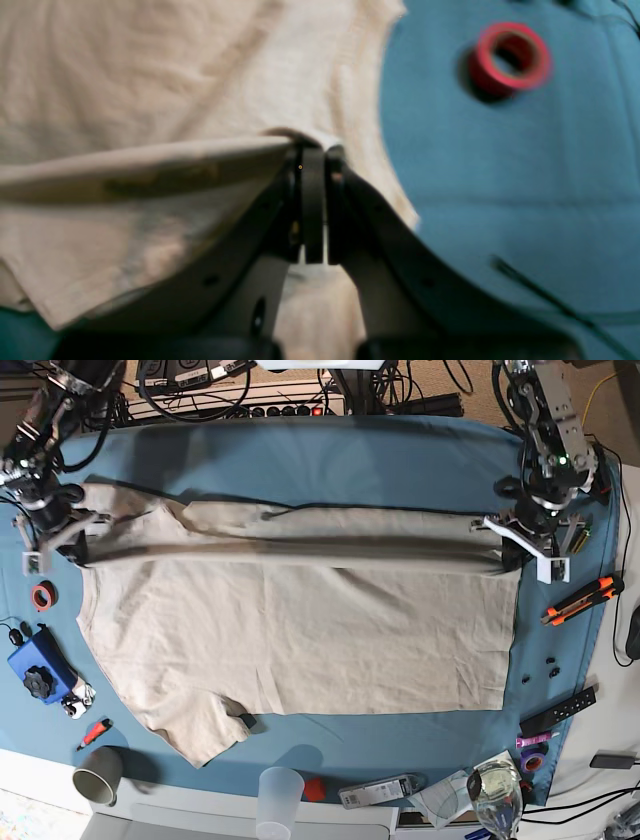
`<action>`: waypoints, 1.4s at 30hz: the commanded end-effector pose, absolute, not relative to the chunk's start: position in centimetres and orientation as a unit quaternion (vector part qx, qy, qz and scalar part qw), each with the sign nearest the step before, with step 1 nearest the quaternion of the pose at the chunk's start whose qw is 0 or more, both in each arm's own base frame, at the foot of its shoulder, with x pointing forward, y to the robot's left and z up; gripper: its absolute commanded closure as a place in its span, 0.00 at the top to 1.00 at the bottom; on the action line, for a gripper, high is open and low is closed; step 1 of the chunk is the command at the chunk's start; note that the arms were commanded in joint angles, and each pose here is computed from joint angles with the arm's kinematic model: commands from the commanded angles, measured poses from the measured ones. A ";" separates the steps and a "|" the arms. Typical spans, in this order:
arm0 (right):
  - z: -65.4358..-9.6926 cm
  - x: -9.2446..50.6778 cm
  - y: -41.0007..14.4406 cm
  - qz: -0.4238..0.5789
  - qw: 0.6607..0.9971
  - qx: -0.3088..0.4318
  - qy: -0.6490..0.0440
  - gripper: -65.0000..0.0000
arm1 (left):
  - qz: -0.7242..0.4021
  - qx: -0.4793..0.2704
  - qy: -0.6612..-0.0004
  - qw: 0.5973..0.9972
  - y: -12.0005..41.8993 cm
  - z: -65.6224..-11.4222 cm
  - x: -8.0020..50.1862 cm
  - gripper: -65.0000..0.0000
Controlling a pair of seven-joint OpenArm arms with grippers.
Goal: Fold the T-shirt properly
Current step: 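Fold the collar edge over the shirt body with both grippers, then lower the folded edge onto the shirt and open both grippers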
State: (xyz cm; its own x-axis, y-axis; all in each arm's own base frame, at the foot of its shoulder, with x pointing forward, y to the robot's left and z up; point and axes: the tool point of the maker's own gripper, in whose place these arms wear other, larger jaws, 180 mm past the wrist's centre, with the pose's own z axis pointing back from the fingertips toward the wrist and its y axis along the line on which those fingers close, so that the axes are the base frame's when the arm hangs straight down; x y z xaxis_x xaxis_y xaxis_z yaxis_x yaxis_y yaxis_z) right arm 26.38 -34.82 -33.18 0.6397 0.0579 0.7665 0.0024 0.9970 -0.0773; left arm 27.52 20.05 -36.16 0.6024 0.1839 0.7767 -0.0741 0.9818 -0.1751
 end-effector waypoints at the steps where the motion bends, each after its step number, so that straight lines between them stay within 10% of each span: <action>1: -31.2 27.8 -35.1 0.027 0.889 -0.046 -0.456 0.00 | 0.073 -0.060 -0.457 0.885 20.4 -35.4 28.4 0.00; 42: -33.5 33.5 -36.6 -0.031 0.882 -0.026 -0.469 0.00 | 0.064 -0.076 -0.460 0.882 20.2 -36.1 34.0 0.00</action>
